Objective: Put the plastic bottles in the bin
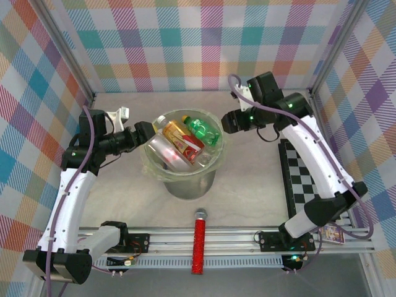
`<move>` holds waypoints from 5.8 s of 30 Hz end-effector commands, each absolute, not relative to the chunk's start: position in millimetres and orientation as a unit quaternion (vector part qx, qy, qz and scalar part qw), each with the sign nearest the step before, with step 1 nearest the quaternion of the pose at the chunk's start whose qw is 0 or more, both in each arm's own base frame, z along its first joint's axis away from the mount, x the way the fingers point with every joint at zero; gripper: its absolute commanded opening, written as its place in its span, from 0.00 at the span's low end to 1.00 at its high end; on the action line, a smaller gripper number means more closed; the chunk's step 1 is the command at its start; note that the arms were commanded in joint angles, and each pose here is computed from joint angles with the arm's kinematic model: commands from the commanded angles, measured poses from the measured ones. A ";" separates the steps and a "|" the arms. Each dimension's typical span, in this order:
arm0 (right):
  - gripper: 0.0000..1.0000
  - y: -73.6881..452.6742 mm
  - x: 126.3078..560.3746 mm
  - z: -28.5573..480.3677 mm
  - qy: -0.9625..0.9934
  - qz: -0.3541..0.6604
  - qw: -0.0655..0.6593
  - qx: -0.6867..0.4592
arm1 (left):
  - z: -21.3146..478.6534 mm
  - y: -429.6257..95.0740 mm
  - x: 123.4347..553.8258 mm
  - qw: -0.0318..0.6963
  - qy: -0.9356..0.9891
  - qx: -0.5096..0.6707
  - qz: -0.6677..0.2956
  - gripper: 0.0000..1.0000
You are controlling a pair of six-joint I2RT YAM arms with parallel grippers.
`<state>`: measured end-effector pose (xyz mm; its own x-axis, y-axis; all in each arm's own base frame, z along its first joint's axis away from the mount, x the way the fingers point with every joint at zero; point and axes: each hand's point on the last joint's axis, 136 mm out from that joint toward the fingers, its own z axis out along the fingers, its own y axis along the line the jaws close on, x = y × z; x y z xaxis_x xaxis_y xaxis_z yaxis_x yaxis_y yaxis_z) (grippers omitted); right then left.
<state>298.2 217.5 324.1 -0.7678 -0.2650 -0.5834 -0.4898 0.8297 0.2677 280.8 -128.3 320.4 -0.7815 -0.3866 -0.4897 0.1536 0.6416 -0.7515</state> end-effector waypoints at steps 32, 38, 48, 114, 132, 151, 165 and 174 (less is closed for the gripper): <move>0.66 355.3 343.2 344.7 0.824 0.420 0.263 -0.273 | 281.9 -51.1 305.3 0.363 0.851 -0.228 -0.302 0.80; 0.87 303.0 352.7 364.5 0.819 0.363 0.338 -0.290 | 286.2 -50.3 307.4 0.370 0.851 -0.223 -0.300 0.80; 0.99 219.0 415.9 305.0 0.830 0.212 0.407 -0.317 | 284.9 -58.4 310.2 0.357 0.854 -0.206 -0.318 0.81; 0.58 266.9 495.2 111.1 0.905 0.240 0.186 -0.297 | 292.0 -72.1 302.5 0.344 0.857 -0.170 -0.344 0.81; 0.47 214.5 382.1 353.4 0.739 0.321 0.414 -0.423 | 288.2 -98.5 333.5 0.318 0.860 -0.116 -0.382 0.83; 0.47 315.1 268.9 346.1 0.568 0.312 0.345 -0.679 | 302.5 -151.6 363.0 0.296 0.854 -0.045 -0.425 0.84; 0.67 331.1 263.7 307.6 0.594 0.291 0.259 -0.704 | 333.3 -136.5 356.3 0.332 0.858 -0.036 -0.390 0.90; 0.99 339.6 266.3 361.2 0.582 0.288 0.350 -0.676 | 347.3 -126.7 351.8 0.347 0.863 -0.028 -0.365 0.92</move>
